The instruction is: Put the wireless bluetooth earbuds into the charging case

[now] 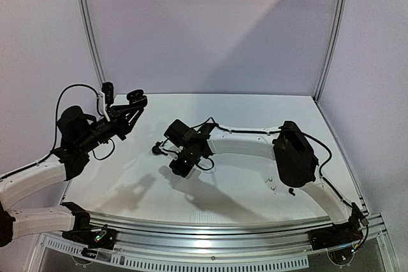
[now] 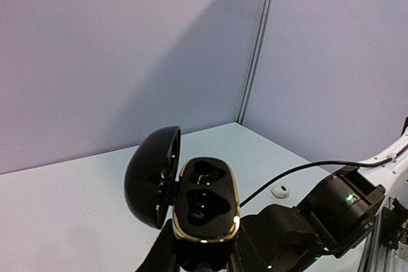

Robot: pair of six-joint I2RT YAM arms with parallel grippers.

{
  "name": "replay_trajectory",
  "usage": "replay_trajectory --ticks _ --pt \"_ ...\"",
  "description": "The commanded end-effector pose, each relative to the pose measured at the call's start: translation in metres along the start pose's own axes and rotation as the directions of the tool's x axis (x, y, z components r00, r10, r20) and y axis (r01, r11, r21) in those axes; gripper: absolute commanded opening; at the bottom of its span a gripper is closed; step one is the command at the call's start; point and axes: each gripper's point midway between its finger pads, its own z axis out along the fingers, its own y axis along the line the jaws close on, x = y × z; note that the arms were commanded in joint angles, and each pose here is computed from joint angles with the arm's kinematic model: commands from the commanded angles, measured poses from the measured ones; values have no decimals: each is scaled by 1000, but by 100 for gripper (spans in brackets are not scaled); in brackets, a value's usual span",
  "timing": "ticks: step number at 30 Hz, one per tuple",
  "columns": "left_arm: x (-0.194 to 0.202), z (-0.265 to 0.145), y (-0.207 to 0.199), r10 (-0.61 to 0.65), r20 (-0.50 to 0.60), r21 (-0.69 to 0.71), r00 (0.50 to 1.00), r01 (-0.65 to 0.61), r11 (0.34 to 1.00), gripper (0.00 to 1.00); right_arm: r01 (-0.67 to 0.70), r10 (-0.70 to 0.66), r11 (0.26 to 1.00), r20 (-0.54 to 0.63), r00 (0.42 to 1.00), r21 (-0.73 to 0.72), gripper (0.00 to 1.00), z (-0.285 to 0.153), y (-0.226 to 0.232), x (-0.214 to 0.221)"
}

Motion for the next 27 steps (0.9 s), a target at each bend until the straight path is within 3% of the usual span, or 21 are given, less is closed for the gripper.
replay_trajectory --ticks 1,14,18,24,27 --pt "7 -1 4 -6 -18 -5 1000 6 1000 0 2 -1 1000 -170 985 6 21 2 6 48" --pt "7 0 3 -3 -24 2 1000 3 1000 0 -61 65 998 -228 972 24 27 -21 6 66" --pt "7 1 3 -4 -22 3 1000 4 1000 0 -69 72 997 -214 974 18 20 -25 7 61" --pt "8 1 3 -4 -28 2 1000 4 1000 0 -89 92 996 -211 973 20 20 -28 8 60" --pt "9 1 4 -4 -29 -3 1000 4 1000 0 -101 105 994 -202 974 31 15 -26 6 58"
